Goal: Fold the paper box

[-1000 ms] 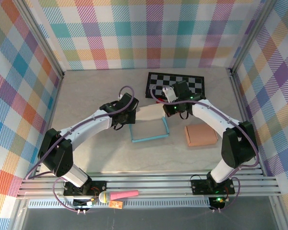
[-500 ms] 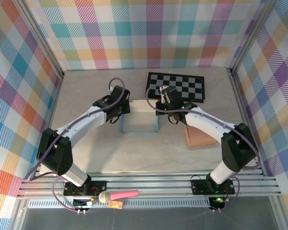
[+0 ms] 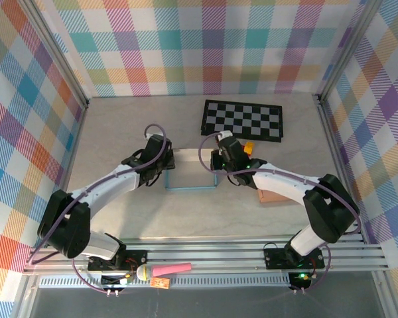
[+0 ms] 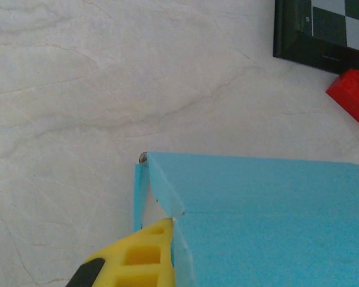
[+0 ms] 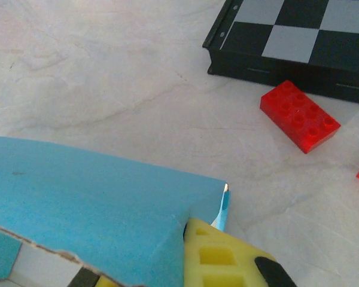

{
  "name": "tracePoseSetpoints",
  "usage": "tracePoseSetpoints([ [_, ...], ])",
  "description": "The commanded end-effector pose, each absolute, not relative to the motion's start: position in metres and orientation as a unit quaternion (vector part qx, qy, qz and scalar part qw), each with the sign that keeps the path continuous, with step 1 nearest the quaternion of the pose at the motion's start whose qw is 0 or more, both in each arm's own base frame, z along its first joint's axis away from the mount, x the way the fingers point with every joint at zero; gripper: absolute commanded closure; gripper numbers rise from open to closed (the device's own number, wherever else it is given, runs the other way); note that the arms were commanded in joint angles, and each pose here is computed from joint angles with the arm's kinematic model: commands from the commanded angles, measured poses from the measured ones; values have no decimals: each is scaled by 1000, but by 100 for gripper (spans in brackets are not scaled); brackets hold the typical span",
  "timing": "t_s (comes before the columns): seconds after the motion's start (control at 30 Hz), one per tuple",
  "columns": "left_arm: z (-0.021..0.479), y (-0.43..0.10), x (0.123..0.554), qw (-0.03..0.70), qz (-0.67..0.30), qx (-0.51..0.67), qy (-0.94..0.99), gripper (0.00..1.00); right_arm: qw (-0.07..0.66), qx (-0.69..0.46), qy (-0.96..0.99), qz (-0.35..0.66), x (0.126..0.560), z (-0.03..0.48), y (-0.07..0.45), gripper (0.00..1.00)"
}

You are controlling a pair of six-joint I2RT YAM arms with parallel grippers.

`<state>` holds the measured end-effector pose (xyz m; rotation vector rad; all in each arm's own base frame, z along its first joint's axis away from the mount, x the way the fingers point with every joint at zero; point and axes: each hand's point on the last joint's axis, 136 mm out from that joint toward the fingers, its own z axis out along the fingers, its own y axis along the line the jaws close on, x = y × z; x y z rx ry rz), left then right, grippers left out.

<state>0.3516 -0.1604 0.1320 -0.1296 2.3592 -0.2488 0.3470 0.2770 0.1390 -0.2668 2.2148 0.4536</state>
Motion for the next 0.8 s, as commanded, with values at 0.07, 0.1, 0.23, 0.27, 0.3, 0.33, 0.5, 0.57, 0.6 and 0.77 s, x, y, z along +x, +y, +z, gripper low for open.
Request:
tracePoseSetpoints([
  [0.07, 147, -181, 344, 400, -171, -27, 900, 100, 451, -158, 852, 215, 326, 161, 300, 99],
  [0.1, 145, -181, 341, 398, -174, -24, 900, 100, 448, -167, 852, 212, 323, 157, 300, 98],
  [0.23, 143, -182, 332, 399, -184, -19, 898, 100, 450, -194, 851, 188, 312, 149, 302, 94],
  [0.27, 142, -182, 329, 401, -185, -17, 897, 100, 451, -201, 851, 177, 309, 147, 302, 93],
  [0.3, 141, -182, 326, 402, -185, -16, 897, 100, 451, -207, 852, 168, 307, 143, 301, 93],
  [0.33, 140, -181, 323, 402, -183, -12, 897, 100, 449, -212, 852, 163, 305, 140, 301, 92],
  [0.5, 125, -178, 303, 405, -161, 5, 900, 100, 438, -213, 861, 145, 297, 126, 290, 83],
  [0.57, 120, -176, 297, 407, -154, 8, 900, 100, 430, -216, 864, 150, 292, 126, 289, 81],
  [0.6, 117, -174, 294, 408, -149, 7, 901, 100, 423, -221, 865, 156, 289, 127, 290, 79],
  [0.77, 110, -166, 287, 418, -132, -7, 899, 100, 377, -227, 881, 175, 274, 125, 292, 73],
])
